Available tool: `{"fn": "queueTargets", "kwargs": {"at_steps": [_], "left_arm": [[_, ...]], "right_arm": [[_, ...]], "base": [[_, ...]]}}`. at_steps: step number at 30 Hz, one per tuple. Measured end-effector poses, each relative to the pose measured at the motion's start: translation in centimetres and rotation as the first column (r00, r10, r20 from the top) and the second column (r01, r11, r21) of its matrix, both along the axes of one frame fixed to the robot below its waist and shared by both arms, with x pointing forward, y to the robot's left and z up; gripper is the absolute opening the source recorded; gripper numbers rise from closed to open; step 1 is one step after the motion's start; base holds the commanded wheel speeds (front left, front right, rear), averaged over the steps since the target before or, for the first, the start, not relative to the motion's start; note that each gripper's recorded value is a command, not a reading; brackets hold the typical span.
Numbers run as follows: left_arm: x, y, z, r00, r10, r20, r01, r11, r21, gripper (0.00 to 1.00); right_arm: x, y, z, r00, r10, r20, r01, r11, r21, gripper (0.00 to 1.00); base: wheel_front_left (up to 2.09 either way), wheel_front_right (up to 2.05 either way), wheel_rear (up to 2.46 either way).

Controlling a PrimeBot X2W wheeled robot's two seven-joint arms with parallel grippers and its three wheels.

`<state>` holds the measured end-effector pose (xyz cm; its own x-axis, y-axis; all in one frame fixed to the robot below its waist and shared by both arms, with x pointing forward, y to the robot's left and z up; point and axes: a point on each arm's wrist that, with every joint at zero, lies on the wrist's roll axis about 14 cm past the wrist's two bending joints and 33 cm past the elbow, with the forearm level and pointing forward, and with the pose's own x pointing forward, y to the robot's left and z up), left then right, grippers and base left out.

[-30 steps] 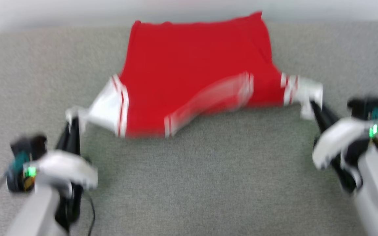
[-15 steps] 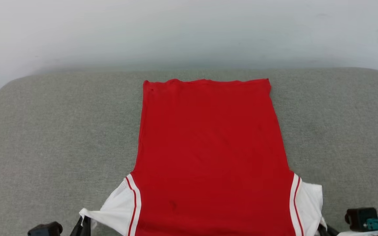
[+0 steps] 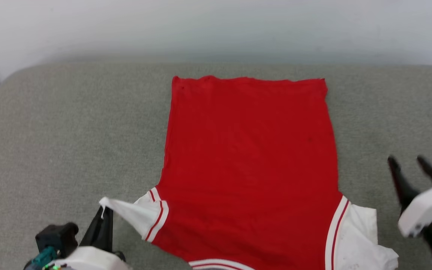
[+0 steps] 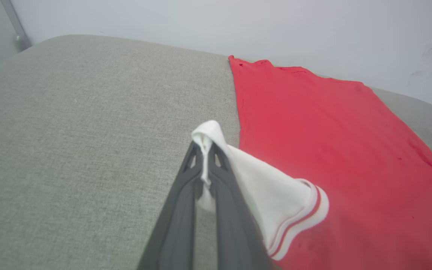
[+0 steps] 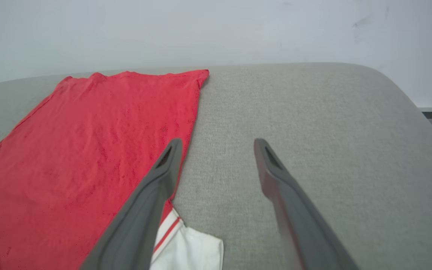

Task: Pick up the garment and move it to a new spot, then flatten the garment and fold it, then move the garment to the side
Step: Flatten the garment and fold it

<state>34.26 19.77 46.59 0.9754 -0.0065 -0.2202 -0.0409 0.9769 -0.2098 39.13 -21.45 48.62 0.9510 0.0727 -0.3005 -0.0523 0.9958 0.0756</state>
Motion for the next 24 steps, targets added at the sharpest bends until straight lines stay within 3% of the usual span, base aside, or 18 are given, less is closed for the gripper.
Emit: {"fn": "queueTargets", "kwargs": {"at_steps": [4, 7, 13, 18, 24], "left_arm": [[1.8, -0.3, 1.1, 0.999, -0.008, 0.05, 0.008, 1.0, 0.005, 0.0], [3.3, -0.9, 1.7, 0.997, -0.02, 0.079, 0.02, 1.0, 0.005, 0.0], [6.2, -1.6, 1.1, 0.994, -0.044, 0.103, 0.044, 0.999, -0.001, 0.0], [8.4, -2.1, -0.3, 0.992, -0.071, 0.107, 0.072, 0.997, -0.002, 0.0], [9.9, -1.5, -2.7, 0.995, -0.068, 0.074, 0.068, 0.998, 0.007, 0.0]], "right_arm": [[5.5, -1.3, 2.1, 0.997, -0.041, 0.059, 0.037, 0.998, 0.054, 1.0], [9.6, -1.5, 2.0, 0.999, -0.044, 0.028, 0.042, 0.996, 0.076, 1.0], [17.6, -0.2, -0.5, 0.986, 0.019, -0.165, -0.008, 0.998, 0.066, 1.0], [22.4, 2.2, -4.0, 0.938, 0.082, -0.337, -0.062, 0.996, 0.069, 1.0], [25.0, 5.1, -9.9, 0.848, 0.13, -0.514, -0.091, 0.991, 0.1, 1.0]], "base": [[0.0, 0.0, 0.0], [0.0, 0.0, 0.0], [0.0, 0.0, 0.0], [0.0, 0.0, 0.0], [0.0, 0.0, 0.0]]}}
